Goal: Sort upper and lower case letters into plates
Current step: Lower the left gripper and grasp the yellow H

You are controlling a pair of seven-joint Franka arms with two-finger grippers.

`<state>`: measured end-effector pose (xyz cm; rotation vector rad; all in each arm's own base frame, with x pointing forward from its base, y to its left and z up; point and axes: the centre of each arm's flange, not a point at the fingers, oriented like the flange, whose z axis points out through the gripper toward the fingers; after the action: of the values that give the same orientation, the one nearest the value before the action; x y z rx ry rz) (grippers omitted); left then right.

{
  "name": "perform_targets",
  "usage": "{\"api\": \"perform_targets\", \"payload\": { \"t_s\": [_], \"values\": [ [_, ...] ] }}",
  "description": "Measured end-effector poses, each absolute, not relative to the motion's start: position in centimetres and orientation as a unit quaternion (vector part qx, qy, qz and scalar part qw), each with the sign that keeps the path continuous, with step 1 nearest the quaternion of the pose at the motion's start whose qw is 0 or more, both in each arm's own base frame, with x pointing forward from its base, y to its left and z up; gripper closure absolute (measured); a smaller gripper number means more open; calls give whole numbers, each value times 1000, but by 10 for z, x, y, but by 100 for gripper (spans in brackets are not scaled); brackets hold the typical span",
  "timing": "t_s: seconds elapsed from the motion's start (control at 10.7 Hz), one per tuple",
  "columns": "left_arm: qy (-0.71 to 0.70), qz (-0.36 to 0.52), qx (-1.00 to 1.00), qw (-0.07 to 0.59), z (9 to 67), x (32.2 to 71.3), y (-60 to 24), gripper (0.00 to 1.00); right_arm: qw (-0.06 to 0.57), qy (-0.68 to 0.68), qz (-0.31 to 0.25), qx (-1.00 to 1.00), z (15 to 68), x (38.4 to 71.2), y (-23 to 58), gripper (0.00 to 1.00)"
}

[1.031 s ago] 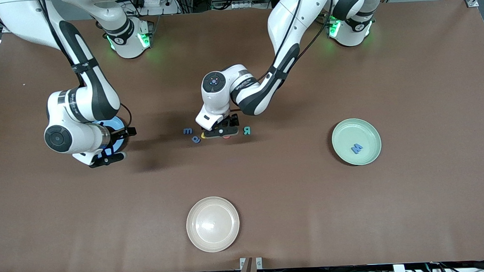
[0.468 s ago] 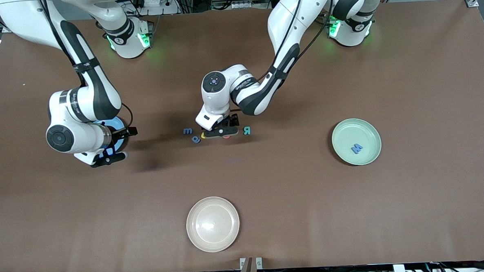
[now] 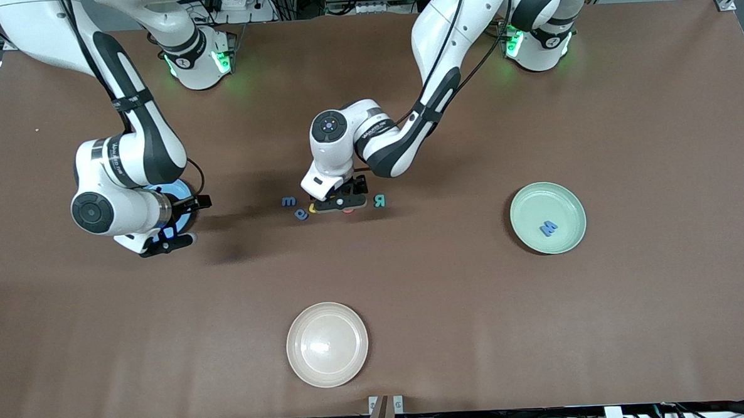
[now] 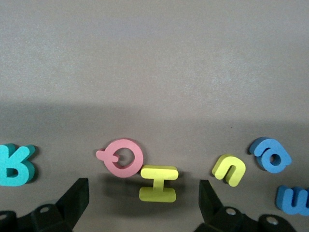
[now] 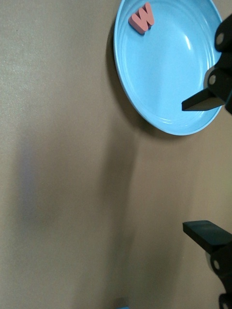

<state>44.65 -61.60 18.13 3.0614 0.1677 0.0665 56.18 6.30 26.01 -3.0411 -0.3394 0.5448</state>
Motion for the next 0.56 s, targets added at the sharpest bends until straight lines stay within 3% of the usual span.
{"api": "perform_targets", "payload": {
  "t_s": [0.56],
  "values": [
    [44, 21, 998, 40, 155, 443, -616, 0, 17, -109, 176, -978, 260, 561, 63, 0]
  ]
}}
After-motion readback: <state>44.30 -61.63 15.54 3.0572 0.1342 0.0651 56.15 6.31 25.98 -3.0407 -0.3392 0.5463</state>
